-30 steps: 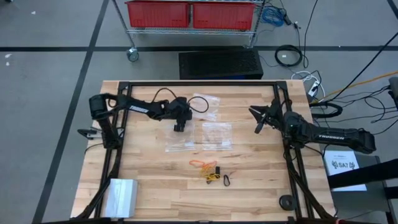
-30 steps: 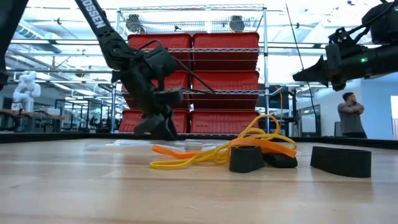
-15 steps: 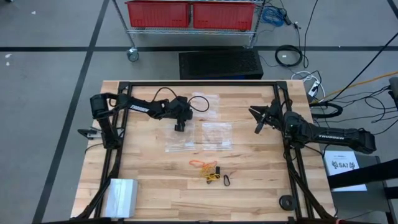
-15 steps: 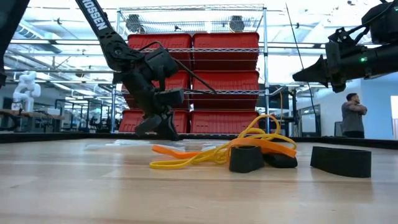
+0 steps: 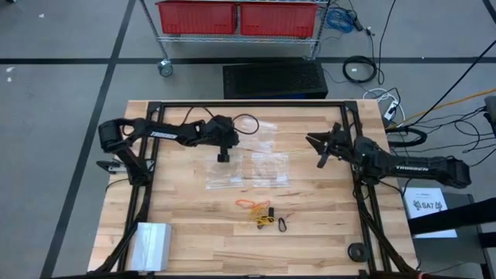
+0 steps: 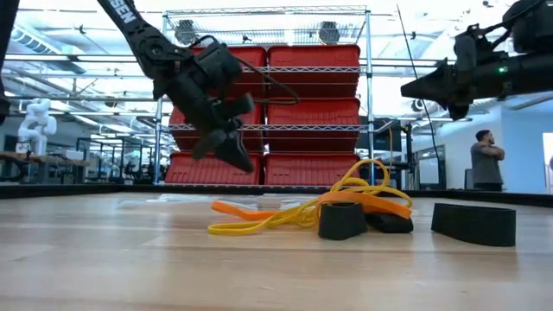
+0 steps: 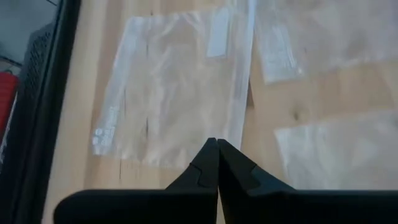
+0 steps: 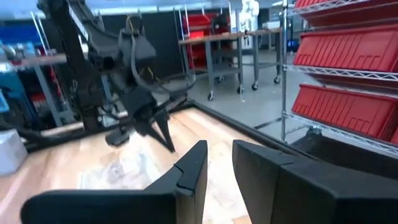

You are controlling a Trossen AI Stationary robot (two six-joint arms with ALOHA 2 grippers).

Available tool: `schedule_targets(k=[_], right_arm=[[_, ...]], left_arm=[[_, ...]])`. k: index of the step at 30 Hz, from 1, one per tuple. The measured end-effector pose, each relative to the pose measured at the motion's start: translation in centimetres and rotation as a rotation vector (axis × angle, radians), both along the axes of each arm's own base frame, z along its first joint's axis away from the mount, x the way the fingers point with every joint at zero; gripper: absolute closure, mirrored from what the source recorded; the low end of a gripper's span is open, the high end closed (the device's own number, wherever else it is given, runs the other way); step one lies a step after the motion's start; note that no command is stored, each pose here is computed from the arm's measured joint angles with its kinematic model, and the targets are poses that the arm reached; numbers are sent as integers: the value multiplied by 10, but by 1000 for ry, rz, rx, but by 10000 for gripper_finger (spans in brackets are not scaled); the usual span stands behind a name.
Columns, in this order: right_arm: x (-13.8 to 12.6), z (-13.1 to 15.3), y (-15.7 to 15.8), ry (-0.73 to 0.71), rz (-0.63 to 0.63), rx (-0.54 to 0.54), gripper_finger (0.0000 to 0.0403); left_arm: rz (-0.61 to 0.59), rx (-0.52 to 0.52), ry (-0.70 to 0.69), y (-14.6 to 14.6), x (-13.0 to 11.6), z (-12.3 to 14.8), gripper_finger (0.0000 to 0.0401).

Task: Sort rubber bands
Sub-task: Open the top zip bag

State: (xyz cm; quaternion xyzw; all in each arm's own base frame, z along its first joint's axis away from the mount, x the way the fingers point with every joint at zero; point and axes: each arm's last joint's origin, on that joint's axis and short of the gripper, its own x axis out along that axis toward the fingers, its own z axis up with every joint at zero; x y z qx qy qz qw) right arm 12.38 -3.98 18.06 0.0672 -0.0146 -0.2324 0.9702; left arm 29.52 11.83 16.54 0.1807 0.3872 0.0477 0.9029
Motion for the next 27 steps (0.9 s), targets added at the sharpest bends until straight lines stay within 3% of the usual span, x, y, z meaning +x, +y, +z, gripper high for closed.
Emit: schedule_targets(k=[4, 10, 15, 21, 27], right_arm=[[13, 2, -4, 112, 2, 26, 332], [48, 4, -13, 313, 1, 81, 332], [92, 0, -25, 472, 16, 61, 328], [143, -17, -38, 605, 54, 69, 269], [175, -35, -45, 662, 112, 101, 207]], left_arm=[[20, -21, -6, 0, -1, 3, 400], [143, -143, -31, 13, -15, -8, 400], [110, -249, -177, 20, -23, -14, 401], [97, -233, -268, 21, -25, -14, 401], [103, -228, -325, 19, -29, -17, 401]])
